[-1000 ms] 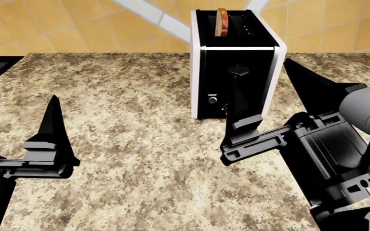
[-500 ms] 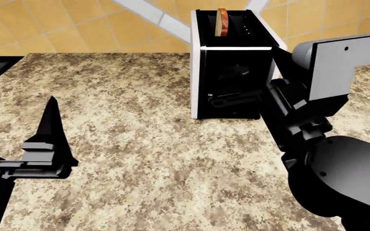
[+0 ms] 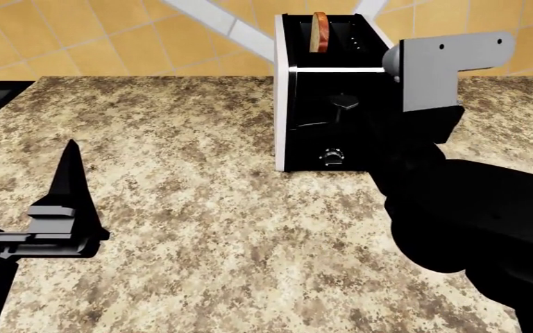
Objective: Push down the lever of the toaster to turn it on.
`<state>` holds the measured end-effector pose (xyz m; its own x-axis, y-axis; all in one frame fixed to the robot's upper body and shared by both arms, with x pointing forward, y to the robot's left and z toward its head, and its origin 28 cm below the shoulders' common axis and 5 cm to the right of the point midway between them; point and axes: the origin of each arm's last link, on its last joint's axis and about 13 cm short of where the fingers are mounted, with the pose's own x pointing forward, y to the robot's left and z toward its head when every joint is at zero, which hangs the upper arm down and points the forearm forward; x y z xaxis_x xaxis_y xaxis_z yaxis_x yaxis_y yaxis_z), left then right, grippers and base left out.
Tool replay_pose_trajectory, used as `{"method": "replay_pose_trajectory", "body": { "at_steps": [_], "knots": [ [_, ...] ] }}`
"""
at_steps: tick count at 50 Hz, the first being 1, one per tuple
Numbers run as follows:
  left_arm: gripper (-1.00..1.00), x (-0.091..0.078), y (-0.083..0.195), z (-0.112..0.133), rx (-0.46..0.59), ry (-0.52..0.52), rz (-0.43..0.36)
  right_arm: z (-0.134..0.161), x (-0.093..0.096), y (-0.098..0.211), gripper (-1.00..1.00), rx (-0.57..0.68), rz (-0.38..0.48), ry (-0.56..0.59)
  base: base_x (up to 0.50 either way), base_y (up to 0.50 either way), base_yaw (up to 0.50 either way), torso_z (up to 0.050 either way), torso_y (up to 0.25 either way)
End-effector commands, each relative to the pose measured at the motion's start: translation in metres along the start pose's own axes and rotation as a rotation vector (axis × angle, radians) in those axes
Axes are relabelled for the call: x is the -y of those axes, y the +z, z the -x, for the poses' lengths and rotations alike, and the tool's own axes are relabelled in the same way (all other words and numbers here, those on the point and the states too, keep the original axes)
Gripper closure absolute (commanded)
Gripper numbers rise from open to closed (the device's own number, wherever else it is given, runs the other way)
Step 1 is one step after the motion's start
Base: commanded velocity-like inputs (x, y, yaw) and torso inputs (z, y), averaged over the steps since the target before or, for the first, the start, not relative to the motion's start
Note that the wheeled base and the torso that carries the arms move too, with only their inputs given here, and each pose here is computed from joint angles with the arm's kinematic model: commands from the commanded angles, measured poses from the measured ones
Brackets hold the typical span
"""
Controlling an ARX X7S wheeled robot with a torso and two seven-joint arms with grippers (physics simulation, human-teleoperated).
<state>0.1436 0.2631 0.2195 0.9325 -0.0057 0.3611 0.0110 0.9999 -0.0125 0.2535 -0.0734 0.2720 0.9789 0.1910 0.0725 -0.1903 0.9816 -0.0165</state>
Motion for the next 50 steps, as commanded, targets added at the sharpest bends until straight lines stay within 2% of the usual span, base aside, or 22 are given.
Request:
{"method": "replay_pose_trajectory", "body": {
  "at_steps": [1, 37, 50],
  "knots": [
    [-1.00, -0.001, -0.001, 0.001, -0.001, 0.004, 0.001, -0.008, 0.001, 0.002, 1.00, -0.035, -0.012, -0.001, 0.00, 0.00, 0.00, 0.000, 0.000],
    [-1.00, -0.002, -0.001, 0.000, -0.003, 0.006, 0.001, -0.027, 0.008, -0.012, 1.00, -0.053, -0.007, -0.051, 0.00, 0.00, 0.00, 0.000, 0.000],
    [-1.00, -0.002, -0.003, 0.000, -0.005, 0.009, 0.001, -0.034, 0.006, -0.013, 1.00, -0.059, 0.006, -0.025, 0.00, 0.00, 0.00, 0.000, 0.000]
  ]
}}
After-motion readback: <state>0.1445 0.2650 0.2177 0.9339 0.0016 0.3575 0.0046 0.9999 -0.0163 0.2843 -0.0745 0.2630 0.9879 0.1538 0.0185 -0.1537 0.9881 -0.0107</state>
